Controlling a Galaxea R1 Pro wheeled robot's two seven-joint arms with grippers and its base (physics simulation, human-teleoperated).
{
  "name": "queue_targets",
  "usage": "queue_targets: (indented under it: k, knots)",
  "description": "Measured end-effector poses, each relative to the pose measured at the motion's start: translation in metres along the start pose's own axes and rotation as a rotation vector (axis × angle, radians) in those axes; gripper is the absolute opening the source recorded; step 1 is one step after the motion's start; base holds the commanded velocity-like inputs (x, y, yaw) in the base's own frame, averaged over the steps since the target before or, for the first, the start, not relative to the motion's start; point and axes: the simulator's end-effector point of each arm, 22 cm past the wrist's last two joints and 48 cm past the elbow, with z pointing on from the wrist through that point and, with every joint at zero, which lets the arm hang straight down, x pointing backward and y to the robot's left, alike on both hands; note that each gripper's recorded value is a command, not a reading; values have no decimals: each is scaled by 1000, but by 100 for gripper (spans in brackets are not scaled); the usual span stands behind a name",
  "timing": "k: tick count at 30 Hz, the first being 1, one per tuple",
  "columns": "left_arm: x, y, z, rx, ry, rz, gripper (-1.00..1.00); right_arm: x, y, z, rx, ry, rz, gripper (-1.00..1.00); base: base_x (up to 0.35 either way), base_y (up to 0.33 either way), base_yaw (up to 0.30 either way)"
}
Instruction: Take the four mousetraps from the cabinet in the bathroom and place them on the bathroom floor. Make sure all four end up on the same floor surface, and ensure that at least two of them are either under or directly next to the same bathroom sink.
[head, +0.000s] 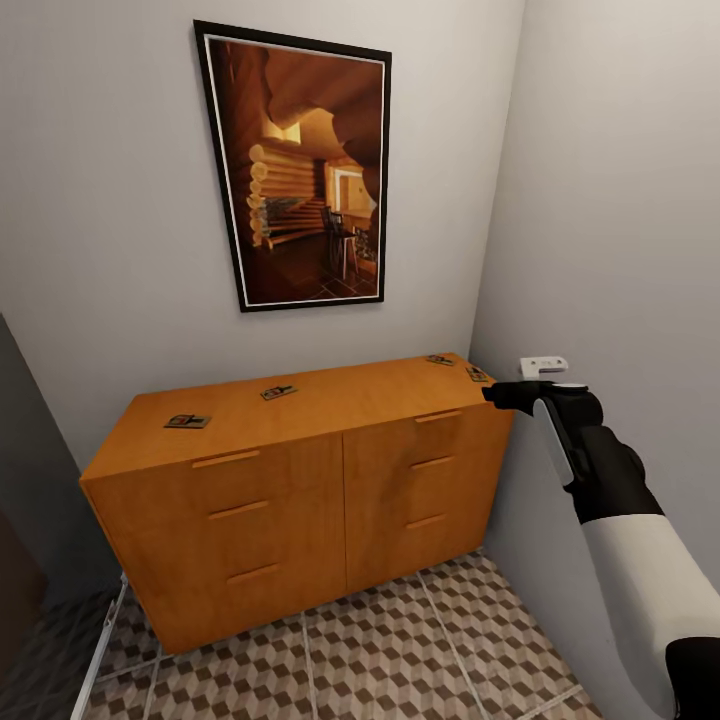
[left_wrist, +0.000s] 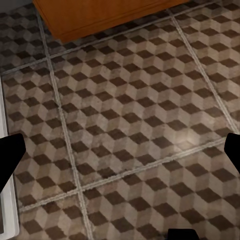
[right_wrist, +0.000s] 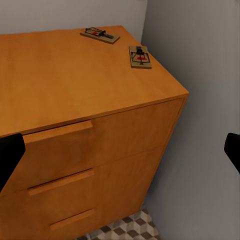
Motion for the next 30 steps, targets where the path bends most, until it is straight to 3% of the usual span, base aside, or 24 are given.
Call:
queue_targets:
  k: [15,30]
  knots:
    - [0,0,0,-1,-1,-1,100,0,0,0,2,-1,-1,100,28,0,0]
    - [0,-1,0,0,0,-2,100,0,-1,-1,4,0,-1,100,274,-65,0]
